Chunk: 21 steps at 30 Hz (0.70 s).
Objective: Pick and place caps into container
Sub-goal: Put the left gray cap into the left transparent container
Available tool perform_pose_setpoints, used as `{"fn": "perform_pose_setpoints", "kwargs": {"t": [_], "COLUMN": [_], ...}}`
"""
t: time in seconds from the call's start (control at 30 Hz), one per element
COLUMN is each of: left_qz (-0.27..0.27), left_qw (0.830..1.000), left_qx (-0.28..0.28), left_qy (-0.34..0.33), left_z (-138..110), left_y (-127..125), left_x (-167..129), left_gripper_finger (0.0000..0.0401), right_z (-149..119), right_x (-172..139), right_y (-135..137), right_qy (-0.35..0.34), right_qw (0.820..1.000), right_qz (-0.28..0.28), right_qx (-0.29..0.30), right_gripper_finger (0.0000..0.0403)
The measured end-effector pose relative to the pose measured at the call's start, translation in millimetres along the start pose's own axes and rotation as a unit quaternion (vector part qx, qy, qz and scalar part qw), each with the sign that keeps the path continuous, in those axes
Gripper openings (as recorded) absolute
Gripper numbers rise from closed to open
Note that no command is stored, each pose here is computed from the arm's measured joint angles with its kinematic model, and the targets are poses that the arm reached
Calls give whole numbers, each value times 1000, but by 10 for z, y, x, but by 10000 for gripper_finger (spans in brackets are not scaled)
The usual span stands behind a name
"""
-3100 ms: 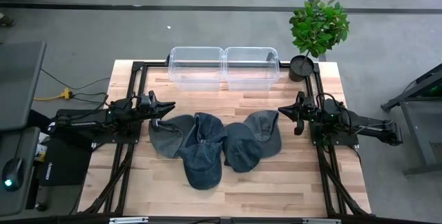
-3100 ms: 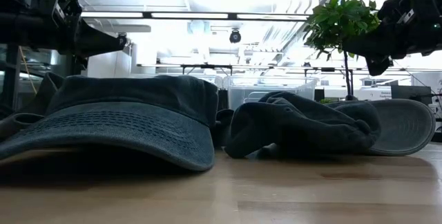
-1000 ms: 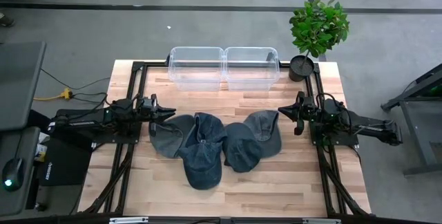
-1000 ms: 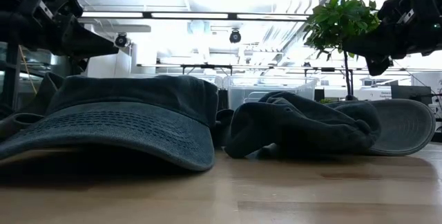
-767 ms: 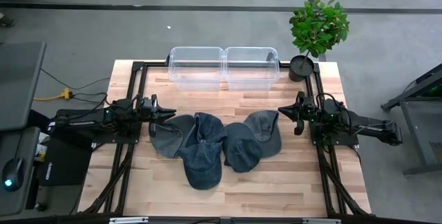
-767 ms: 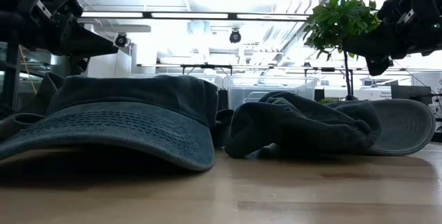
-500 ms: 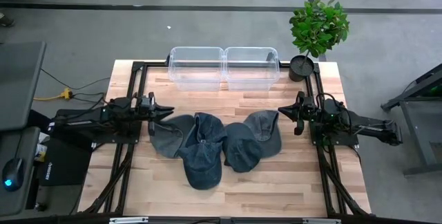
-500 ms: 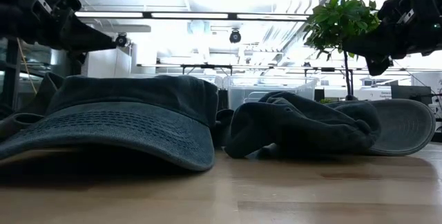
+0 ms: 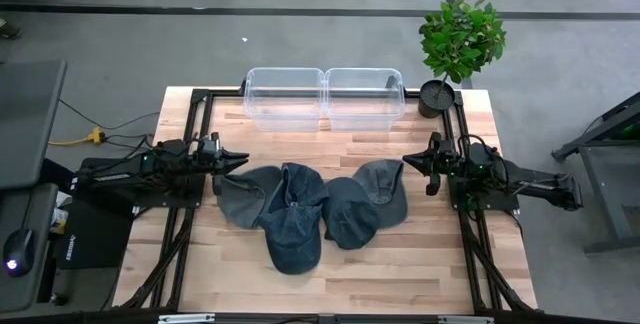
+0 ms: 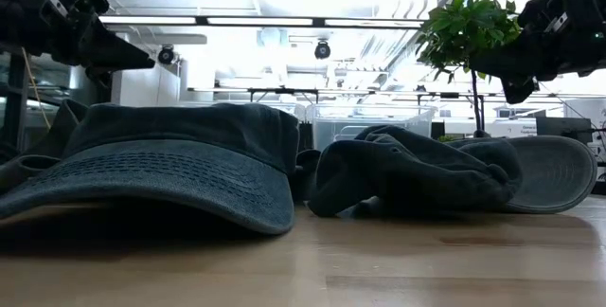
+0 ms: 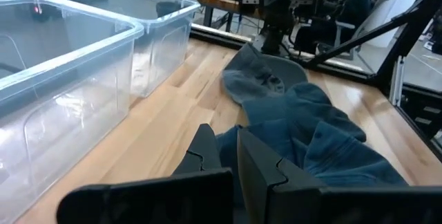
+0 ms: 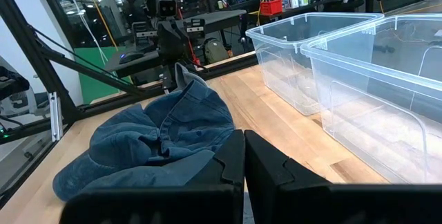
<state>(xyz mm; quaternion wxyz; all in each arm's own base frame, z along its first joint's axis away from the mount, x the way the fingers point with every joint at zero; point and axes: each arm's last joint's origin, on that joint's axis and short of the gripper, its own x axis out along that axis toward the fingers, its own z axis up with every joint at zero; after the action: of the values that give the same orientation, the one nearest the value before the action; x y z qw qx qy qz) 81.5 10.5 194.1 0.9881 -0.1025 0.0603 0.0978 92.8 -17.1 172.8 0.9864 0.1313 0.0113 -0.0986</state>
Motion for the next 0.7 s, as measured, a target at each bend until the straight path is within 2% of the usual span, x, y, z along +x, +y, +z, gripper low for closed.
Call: {"fn": "perform_pose_setpoints", "kwargs": {"t": [0.1, 0.2, 0.3, 0.43, 0.57, 0.7], "left_qz": [4, 15, 31, 63, 104, 138], "left_qw": [1000, 1000, 999, 995, 989, 980], "left_qx": [0, 0, -14, -72, -98, -119], "left_qy": [0, -1, -4, -7, 43, 81], "left_z": [-1, -2, 1, 7, 57, 241], "left_y": [3, 10, 33, 96, 140, 157], "left_x": [0, 0, 0, 8, -1, 87], "left_gripper_finger": [7, 34, 80, 151, 204, 225], "right_z": [-1, 1, -1, 0, 1, 0], "right_x": [0, 0, 0, 0, 0, 0], "right_y": [0, 0, 0, 0, 0, 0], "right_qy": [0, 0, 0, 0, 0, 0], "right_qw": [1000, 1000, 1000, 1000, 1000, 1000], "right_qz": [0, 0, 0, 0, 0, 0], "right_qx": [0, 0, 0, 0, 0, 0], "right_gripper_finger": [1, 1, 1, 1, 1, 1]}}
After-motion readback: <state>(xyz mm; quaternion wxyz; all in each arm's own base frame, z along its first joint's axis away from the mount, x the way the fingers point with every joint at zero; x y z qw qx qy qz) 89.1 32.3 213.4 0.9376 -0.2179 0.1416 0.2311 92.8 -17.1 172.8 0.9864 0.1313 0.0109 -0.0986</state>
